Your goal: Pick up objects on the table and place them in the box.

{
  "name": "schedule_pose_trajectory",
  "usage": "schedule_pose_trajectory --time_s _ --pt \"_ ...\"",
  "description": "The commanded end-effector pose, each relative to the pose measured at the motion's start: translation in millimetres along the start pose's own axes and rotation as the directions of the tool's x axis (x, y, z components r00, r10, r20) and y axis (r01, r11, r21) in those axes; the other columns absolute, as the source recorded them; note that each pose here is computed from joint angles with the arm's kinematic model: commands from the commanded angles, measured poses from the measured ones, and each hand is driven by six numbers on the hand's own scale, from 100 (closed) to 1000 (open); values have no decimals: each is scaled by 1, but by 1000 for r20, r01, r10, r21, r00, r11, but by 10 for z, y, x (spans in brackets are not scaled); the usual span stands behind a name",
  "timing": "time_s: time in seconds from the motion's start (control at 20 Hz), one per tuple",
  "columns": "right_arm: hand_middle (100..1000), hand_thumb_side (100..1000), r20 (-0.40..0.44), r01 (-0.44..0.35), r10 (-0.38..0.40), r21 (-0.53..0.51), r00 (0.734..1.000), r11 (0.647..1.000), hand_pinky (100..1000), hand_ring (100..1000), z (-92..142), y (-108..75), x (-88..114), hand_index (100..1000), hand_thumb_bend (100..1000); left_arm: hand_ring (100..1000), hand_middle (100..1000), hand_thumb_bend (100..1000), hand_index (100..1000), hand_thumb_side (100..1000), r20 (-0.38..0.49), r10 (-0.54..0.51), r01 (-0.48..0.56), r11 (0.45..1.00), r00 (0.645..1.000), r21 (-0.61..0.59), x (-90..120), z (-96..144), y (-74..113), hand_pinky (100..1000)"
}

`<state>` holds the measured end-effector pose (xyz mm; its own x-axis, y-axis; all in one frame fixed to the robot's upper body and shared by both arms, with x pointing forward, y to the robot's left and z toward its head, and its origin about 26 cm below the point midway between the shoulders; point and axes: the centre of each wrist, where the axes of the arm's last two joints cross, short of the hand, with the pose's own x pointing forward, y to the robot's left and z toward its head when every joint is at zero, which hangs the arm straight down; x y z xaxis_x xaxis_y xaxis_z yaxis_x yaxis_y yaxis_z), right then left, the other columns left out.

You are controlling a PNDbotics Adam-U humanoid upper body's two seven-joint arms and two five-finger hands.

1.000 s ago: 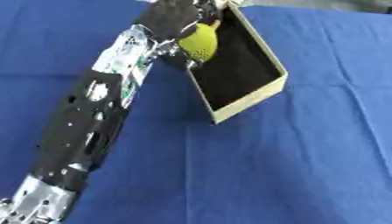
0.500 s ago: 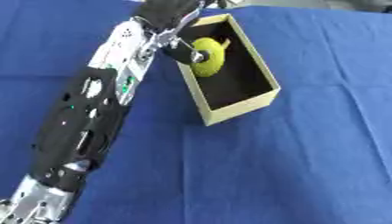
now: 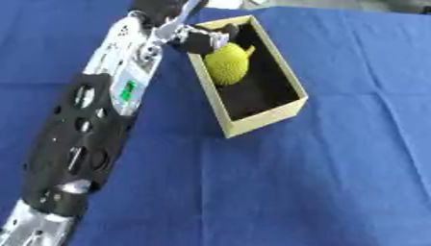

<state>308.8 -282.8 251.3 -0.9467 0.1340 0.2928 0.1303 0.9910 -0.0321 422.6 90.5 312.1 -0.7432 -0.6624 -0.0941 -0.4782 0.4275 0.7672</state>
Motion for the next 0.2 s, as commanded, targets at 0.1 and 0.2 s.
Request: schedule_pose_trajectory --time_s 0.1,0.2 --pt "574 611 39 -56 57 -11 998 998 755 707 -75 -124 64 786 100 613 709 191 712 100 -22 -35 38 985 999 169 -188 117 465 764" --pt "575 608 41 -83 83 -16 996 996 756 708 -67 -170 68 786 100 619 715 179 711 100 -54 -49 60 971 997 231 -292 246 637 769"
